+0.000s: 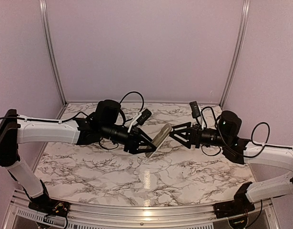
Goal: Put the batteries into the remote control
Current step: Pass from the left arm to the right
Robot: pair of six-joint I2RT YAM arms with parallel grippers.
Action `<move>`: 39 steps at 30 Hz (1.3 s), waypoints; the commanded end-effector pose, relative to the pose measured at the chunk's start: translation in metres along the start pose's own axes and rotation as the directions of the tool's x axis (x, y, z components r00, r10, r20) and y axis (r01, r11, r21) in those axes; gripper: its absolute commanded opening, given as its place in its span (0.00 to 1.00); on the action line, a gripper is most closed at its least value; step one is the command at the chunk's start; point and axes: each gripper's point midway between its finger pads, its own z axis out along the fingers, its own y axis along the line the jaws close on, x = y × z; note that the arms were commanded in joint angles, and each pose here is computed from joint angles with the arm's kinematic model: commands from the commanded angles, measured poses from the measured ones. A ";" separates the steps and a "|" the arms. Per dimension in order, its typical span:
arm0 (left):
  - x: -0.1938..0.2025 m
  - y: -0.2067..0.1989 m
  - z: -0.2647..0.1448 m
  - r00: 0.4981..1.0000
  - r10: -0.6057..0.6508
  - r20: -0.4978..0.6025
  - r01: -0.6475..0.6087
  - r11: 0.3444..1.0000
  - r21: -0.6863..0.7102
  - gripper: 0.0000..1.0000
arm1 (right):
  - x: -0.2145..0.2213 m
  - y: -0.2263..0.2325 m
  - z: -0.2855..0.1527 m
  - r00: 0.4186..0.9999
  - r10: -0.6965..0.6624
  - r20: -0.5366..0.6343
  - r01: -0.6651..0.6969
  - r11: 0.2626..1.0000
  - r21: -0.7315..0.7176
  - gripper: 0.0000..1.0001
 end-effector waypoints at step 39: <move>-0.034 0.011 -0.063 0.955 -0.037 0.295 0.072 0.991 -0.109 0.97 | -0.020 0.029 0.049 0.993 0.105 -0.056 -0.108 0.993 -0.044 0.02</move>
